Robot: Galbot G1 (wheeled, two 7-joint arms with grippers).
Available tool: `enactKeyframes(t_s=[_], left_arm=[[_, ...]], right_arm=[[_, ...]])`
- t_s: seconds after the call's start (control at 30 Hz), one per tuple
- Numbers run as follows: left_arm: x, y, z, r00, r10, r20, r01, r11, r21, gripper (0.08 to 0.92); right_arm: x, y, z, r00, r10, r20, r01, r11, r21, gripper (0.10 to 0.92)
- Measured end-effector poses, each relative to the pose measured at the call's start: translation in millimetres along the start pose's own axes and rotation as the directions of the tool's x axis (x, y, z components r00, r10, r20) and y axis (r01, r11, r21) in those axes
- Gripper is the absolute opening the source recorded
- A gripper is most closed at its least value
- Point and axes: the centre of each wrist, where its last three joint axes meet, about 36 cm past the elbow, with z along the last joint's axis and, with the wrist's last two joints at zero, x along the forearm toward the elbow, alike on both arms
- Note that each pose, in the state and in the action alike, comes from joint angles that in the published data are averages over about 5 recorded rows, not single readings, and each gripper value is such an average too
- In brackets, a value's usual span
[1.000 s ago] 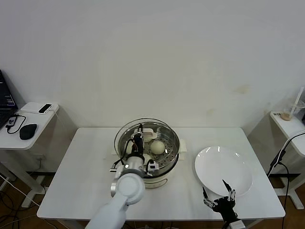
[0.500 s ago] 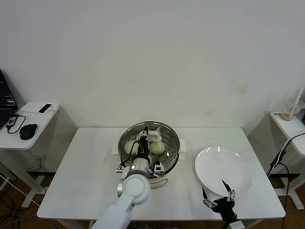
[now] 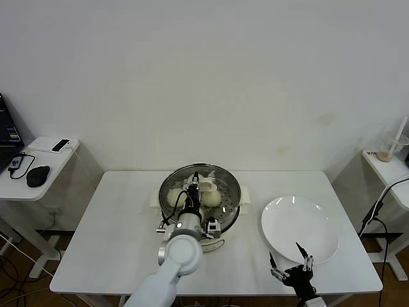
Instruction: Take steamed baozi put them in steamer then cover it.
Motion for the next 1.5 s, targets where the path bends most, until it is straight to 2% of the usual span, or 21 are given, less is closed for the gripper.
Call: enactKeyframes(t_s=[0.13,0.53,0.83,0.93,1.07,1.17,1.27,1.37,1.5], left_arm=[[2.7,0.0,0.7,1.0000,-0.007,0.006,0.007,1.000,0.001,0.184],[26.7,7.1,7.5,0.9987,-0.039,0.034,0.039,0.999,0.020,0.529],[74.7,13.9,23.9,0.9950,-0.060,0.080,0.053,0.995,0.083,0.780],[97.9,16.5,33.5,0.9930,-0.069,0.096,0.056,0.990,0.132,0.816],[128.5,16.4,51.6,0.9888,-0.089,0.120,0.058,0.969,0.240,0.822],[145.5,11.9,71.8,0.9845,-0.112,0.135,0.058,0.933,0.356,0.823],[159.9,3.2,95.7,0.9824,-0.131,0.133,0.048,0.865,0.499,0.823],[175.5,-8.8,116.7,0.9849,-0.136,0.107,0.035,0.763,0.646,0.823],[197.5,-28.5,136.1,0.9918,-0.120,0.046,0.034,0.587,0.809,0.823]], right_arm=[[-0.1,1.0,0.0,1.000,0.000,0.002,0.000,1.000,0.000,0.823],[1.5,7.0,0.5,1.000,-0.006,-0.005,0.006,1.000,-0.004,0.823],[4.4,2.2,2.7,1.000,-0.004,-0.005,0.004,1.000,-0.002,0.823],[6.2,-2.1,4.7,1.000,0.003,-0.002,-0.003,1.000,-0.001,0.823],[8.6,-7.4,6.0,1.000,0.009,0.010,-0.009,1.000,-0.007,0.823],[9.5,-12.4,4.5,1.000,0.011,0.026,-0.010,1.000,-0.013,0.823],[10.1,-17.2,2.7,0.999,0.009,0.041,-0.009,1.000,-0.020,0.823],[11.3,-21.0,1.8,0.998,0.007,0.056,-0.005,0.999,-0.032,0.823],[14.3,-24.7,0.7,0.997,-0.001,0.074,0.006,0.998,-0.065,0.823]])
